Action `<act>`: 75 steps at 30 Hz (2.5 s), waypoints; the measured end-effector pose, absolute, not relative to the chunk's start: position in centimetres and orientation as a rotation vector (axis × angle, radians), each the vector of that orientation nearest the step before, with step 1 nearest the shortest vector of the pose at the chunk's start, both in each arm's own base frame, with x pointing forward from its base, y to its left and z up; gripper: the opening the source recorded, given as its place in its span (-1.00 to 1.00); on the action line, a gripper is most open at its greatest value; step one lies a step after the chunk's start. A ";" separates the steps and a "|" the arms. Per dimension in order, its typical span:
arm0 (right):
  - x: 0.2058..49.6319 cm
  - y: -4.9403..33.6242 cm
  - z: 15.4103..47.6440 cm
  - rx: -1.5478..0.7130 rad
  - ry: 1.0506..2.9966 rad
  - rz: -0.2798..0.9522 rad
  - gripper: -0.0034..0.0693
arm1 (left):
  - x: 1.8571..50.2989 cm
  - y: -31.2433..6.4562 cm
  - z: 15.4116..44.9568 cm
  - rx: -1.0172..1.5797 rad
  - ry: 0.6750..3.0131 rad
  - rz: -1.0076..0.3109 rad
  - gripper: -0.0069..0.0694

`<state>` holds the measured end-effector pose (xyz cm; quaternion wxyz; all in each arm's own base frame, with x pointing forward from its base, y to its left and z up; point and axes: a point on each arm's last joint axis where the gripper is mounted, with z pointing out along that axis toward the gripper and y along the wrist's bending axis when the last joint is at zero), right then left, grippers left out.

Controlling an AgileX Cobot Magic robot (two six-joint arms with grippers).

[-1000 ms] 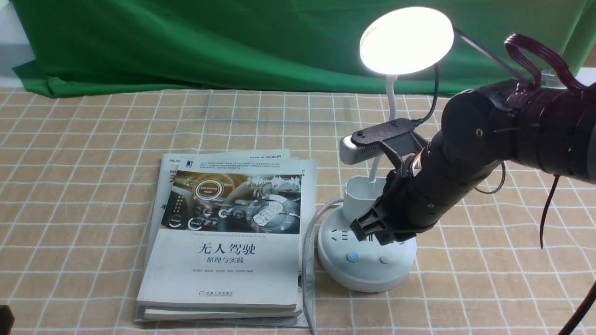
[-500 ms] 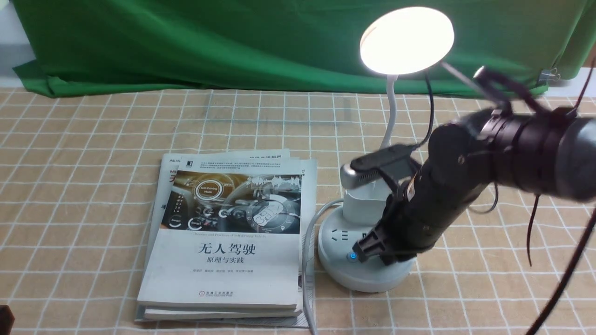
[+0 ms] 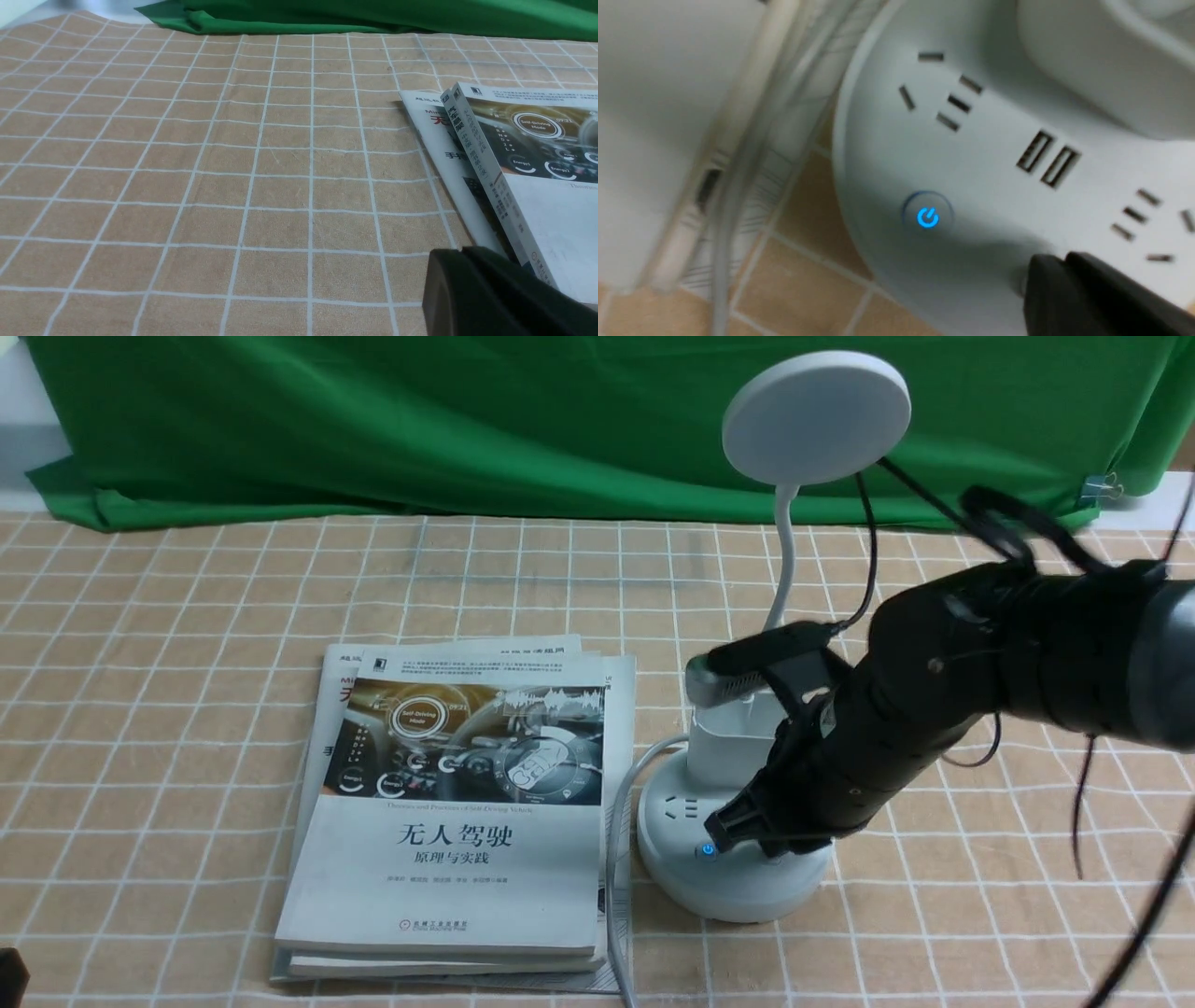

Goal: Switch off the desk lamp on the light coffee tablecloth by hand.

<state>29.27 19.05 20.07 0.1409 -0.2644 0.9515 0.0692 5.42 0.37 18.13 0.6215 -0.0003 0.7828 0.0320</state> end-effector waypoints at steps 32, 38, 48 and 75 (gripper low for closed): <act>13.1 9.0 31.3 -0.602 2.450 0.356 -0.75 | 5.4 0.4 18.1 0.000 1.799 0.074 -0.81; 11.8 7.5 31.6 -0.576 2.311 0.324 -0.85 | 5.4 0.4 18.1 0.000 1.799 0.074 -0.81; 7.2 1.4 22.5 -0.149 1.913 0.151 -0.85 | 5.4 0.4 18.1 -0.001 1.799 0.073 -0.81; 5.5 0.8 19.0 -0.214 1.713 0.022 -0.82 | 5.4 0.4 18.1 0.000 1.799 0.074 -0.81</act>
